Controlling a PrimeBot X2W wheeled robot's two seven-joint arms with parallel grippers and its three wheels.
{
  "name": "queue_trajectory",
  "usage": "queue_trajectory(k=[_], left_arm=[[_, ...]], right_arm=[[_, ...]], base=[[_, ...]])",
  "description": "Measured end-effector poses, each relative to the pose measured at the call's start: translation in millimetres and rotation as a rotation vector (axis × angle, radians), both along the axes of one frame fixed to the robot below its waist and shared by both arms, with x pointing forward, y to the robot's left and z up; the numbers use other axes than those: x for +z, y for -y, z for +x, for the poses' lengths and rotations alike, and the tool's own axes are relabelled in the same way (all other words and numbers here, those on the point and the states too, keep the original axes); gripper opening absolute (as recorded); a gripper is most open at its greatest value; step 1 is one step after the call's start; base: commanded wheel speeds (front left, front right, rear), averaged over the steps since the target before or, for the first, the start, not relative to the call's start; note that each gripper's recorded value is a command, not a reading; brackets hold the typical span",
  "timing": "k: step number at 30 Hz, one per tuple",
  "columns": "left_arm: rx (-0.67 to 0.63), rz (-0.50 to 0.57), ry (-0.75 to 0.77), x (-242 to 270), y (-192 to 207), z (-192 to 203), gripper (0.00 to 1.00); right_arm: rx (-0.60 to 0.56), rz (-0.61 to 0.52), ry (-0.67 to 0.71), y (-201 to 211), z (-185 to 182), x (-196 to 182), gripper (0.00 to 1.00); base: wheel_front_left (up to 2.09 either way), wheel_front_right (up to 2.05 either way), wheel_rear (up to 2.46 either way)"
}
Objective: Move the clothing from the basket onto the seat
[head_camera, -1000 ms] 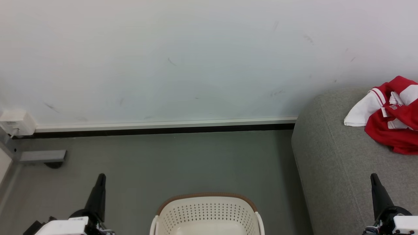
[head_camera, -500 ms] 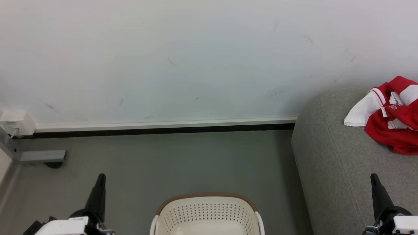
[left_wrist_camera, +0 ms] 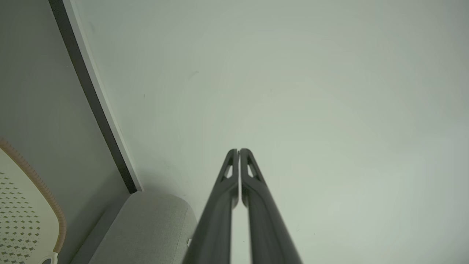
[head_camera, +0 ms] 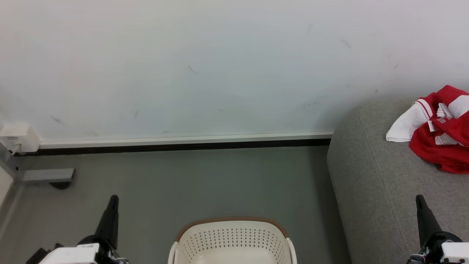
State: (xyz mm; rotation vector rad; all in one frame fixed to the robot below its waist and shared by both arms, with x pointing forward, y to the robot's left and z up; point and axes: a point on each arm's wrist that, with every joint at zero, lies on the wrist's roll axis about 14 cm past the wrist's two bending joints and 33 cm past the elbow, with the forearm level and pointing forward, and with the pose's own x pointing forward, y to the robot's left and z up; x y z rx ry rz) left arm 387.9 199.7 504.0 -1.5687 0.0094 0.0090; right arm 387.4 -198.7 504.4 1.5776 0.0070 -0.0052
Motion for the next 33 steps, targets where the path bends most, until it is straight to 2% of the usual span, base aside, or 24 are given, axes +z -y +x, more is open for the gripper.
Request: queue_trajectory(k=[33], left_arm=[[0.000, 0.000, 0.000, 0.0, 0.1, 0.0, 0.00]], right_arm=[[0.000, 0.000, 0.000, -0.1, 0.0, 0.0, 0.00]], base=[[0.00, 0.00, 0.00]])
